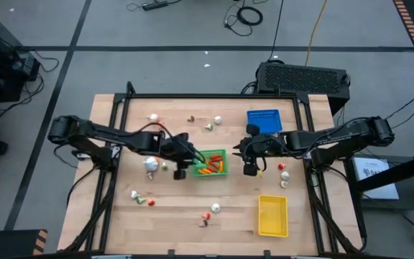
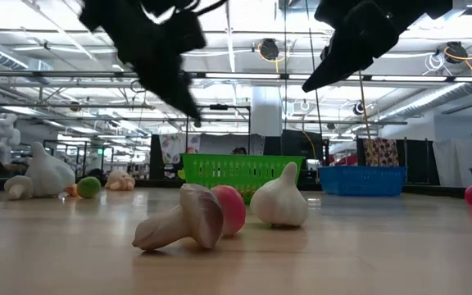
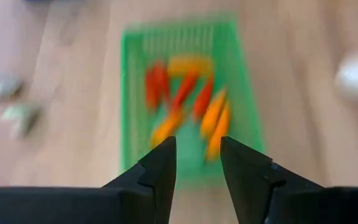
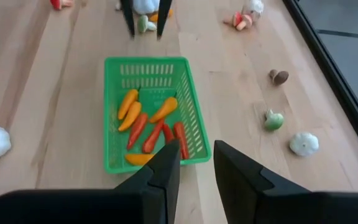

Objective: Sort produce into baskets
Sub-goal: Put the yellow chili pepper into the green bin

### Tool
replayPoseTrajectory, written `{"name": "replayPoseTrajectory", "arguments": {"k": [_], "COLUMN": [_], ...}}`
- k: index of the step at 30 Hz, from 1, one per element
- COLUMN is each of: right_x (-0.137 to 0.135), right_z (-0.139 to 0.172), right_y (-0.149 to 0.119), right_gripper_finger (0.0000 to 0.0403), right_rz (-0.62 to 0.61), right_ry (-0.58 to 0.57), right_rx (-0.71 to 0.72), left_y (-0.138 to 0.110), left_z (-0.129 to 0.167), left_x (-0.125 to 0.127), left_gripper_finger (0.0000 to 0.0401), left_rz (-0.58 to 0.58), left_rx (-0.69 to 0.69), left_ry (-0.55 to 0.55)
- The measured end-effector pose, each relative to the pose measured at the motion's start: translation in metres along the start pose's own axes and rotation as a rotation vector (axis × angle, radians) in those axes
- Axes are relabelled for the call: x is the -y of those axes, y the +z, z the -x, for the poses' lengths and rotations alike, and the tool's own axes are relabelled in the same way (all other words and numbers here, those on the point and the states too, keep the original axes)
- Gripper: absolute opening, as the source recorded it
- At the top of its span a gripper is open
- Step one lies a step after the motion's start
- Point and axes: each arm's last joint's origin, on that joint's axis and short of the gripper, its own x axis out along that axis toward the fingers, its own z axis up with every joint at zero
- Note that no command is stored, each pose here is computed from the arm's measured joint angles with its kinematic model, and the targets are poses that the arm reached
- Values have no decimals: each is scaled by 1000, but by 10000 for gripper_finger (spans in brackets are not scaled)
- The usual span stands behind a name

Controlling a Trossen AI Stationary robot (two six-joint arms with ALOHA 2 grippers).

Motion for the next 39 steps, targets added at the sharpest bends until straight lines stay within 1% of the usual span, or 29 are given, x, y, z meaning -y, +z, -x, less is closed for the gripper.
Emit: {"name": "replayPoseTrajectory", "arguments": {"k": [2, 4, 8, 10, 14, 17, 20, 24, 32, 37, 39], "right_x": [0, 0, 0, 0, 0, 0, 0, 0, 0, 0, 0], "right_z": [0, 0, 0, 0, 0, 0, 0, 0, 0, 0, 0], "right_y": [0, 0, 0, 1, 1, 1, 1, 1, 1, 1, 1], "right_gripper_finger": [89, 89, 89, 89, 89, 89, 89, 89, 89, 89, 89], "right_rz": [-1, -1, -1, -4, -6, -5, 0, 3, 16, 16, 16], "right_ry": [0, 0, 0, 0, -1, 0, 0, 0, 0, 0, 0], "right_rx": [3, 2, 3, 10, 8, 8, 8, 8, 8, 8, 9], "left_y": [-2, -4, -22, -32, -45, -54, -66, -80, -91, -97, -97], "left_z": [15, 25, 31, 34, 31, 27, 25, 22, 19, 20, 20], "left_x": [-2, -4, -11, -15, -18, -18, -17, -14, -13, -10, -10], "left_gripper_finger": [134, 134, 134, 134, 134, 134, 134, 134, 134, 134, 134], "left_rz": [-48, -80, -139, -138, -79, -40, -8, 6, 30, 54, 69], "left_rx": [-116, -184, -381, -489, -579, -594, -646, -697, -732, -770, -769], "left_ry": [43, 94, 178, 185, 194, 194, 185, 143, 144, 93, 93]}}
